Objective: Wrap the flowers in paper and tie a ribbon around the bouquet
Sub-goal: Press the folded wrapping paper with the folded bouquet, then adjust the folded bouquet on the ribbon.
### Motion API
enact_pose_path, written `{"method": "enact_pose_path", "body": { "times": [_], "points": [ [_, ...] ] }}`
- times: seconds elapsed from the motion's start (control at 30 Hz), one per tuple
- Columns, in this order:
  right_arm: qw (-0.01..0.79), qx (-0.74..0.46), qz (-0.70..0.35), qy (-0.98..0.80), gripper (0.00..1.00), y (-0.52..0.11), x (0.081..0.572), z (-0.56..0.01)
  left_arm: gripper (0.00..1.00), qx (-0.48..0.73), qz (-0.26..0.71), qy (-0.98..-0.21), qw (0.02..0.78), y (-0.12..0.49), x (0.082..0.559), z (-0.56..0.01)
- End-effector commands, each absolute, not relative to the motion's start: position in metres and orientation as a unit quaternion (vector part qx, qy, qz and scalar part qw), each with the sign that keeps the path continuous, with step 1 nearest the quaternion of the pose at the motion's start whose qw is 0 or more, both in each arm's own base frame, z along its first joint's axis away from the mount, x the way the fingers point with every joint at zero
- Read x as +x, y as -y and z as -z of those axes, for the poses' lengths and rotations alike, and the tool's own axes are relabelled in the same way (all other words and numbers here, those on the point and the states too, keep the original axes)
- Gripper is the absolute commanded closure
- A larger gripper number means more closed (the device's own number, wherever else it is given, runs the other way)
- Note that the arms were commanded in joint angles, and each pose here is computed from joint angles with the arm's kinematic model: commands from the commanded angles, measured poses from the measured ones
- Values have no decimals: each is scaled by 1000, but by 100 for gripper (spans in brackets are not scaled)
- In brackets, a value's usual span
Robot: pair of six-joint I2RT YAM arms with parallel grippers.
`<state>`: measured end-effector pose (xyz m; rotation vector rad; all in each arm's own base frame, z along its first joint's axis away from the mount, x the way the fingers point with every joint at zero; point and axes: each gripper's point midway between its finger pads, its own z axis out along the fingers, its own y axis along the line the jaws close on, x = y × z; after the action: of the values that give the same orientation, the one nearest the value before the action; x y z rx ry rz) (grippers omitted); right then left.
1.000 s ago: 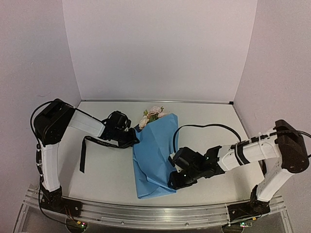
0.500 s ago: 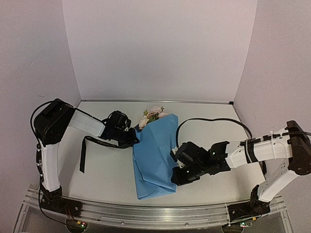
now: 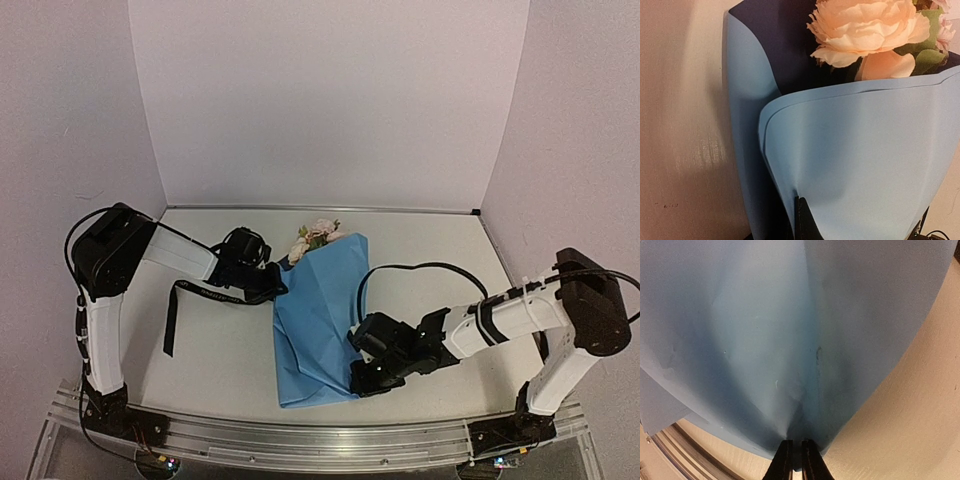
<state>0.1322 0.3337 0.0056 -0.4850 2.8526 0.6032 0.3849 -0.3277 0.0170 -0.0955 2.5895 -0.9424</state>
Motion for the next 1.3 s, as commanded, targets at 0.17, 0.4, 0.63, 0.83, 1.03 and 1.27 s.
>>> {"method": "enact_pose_path", "body": {
  "times": [0.17,0.4,0.63,0.83,1.03,1.27],
  "points": [
    [58,-155,-164,-972,90,-321,120,16,68,-16,319,-919,230,316,388,-71],
    [51,-154,-162,-973,90,-324,119,20,60,-28,323,-911,254,295,364,-117],
    [45,-152,-159,-974,91,-328,119,22,63,-9,342,-915,216,310,311,-119],
    [42,-153,-156,-975,91,-329,118,23,65,-3,381,-902,204,319,277,-133],
    [39,-154,-151,-976,91,-330,117,25,73,60,402,-904,133,379,227,-111],
    [39,-156,-145,-976,91,-331,118,25,82,101,405,-907,52,416,185,-72]
  ]
}}
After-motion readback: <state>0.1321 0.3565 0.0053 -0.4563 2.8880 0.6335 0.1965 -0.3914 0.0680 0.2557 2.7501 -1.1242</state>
